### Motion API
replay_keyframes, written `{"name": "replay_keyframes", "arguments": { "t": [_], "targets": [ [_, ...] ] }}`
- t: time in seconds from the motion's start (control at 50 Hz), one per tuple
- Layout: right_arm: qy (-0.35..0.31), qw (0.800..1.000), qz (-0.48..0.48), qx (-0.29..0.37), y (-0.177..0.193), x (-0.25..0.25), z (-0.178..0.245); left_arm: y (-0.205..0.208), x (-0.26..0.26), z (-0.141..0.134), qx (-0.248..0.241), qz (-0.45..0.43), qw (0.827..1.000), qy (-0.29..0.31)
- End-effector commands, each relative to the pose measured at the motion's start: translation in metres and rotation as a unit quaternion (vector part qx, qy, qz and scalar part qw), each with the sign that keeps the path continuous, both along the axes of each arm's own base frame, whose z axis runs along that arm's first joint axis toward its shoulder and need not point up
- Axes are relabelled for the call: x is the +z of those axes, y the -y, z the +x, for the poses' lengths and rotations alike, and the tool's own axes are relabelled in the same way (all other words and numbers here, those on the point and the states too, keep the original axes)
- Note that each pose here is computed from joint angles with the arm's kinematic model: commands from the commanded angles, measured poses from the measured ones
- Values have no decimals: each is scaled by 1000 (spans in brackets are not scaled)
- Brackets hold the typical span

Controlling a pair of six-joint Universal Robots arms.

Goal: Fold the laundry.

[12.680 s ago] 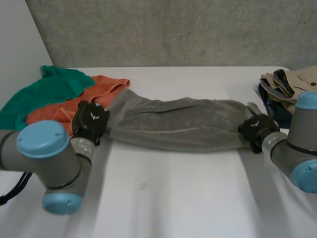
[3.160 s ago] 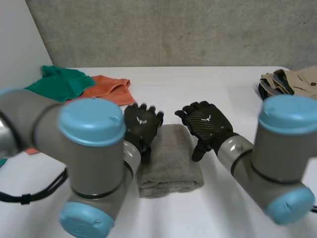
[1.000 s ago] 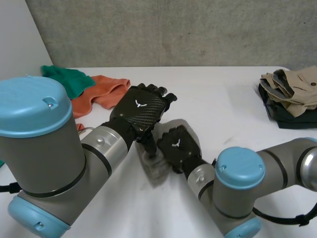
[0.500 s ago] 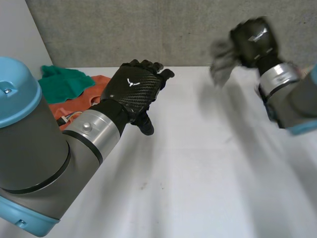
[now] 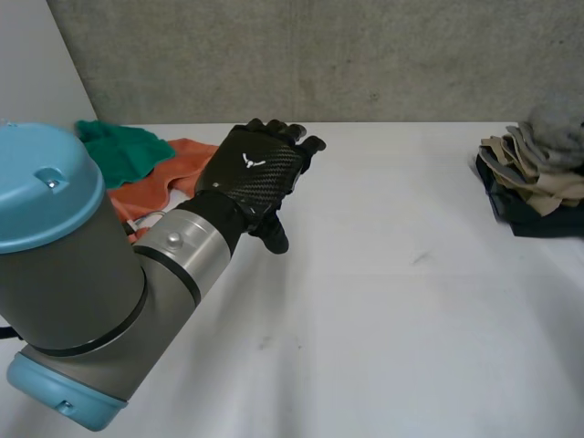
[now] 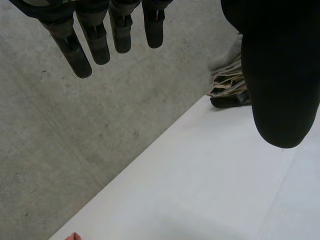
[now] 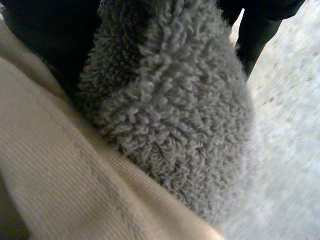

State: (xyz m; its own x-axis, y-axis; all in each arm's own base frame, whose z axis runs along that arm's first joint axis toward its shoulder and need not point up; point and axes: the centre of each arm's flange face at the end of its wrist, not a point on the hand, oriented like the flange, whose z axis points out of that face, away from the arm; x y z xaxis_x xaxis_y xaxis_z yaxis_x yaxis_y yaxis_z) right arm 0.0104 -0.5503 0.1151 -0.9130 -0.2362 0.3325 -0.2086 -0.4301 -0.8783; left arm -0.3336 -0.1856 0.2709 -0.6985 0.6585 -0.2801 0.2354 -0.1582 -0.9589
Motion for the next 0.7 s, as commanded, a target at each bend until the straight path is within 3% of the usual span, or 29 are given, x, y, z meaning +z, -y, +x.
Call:
{"name": "replay_keyframes", "arguments": {
  "t": [0.02,0.14,0.32,0.44,0.46,0.54,0.6,0.7],
  "targets": [
    [-15,999,29,23,-17,-8,-8,0,-3,-1,-1,4,1000,3],
    [-6,999,35,9,-29,31,-8,0,-2,-1,-1,2,1000,1],
    [34,983,138,-121,-69,106,-29,-3,3,0,-1,-3,1000,-2],
    [-57,941,179,-283,-99,144,-56,-3,17,5,3,-18,1000,-15],
    [-88,924,167,-331,-103,158,-63,-2,22,6,6,-24,999,-20],
    [-131,890,99,-427,-108,200,-73,5,37,12,19,-44,998,-33],
    [-122,902,39,-412,-106,220,-46,17,50,20,40,-61,996,-44],
    [-78,957,-77,-270,-132,256,45,70,68,56,124,-94,986,-54]
  ]
}}
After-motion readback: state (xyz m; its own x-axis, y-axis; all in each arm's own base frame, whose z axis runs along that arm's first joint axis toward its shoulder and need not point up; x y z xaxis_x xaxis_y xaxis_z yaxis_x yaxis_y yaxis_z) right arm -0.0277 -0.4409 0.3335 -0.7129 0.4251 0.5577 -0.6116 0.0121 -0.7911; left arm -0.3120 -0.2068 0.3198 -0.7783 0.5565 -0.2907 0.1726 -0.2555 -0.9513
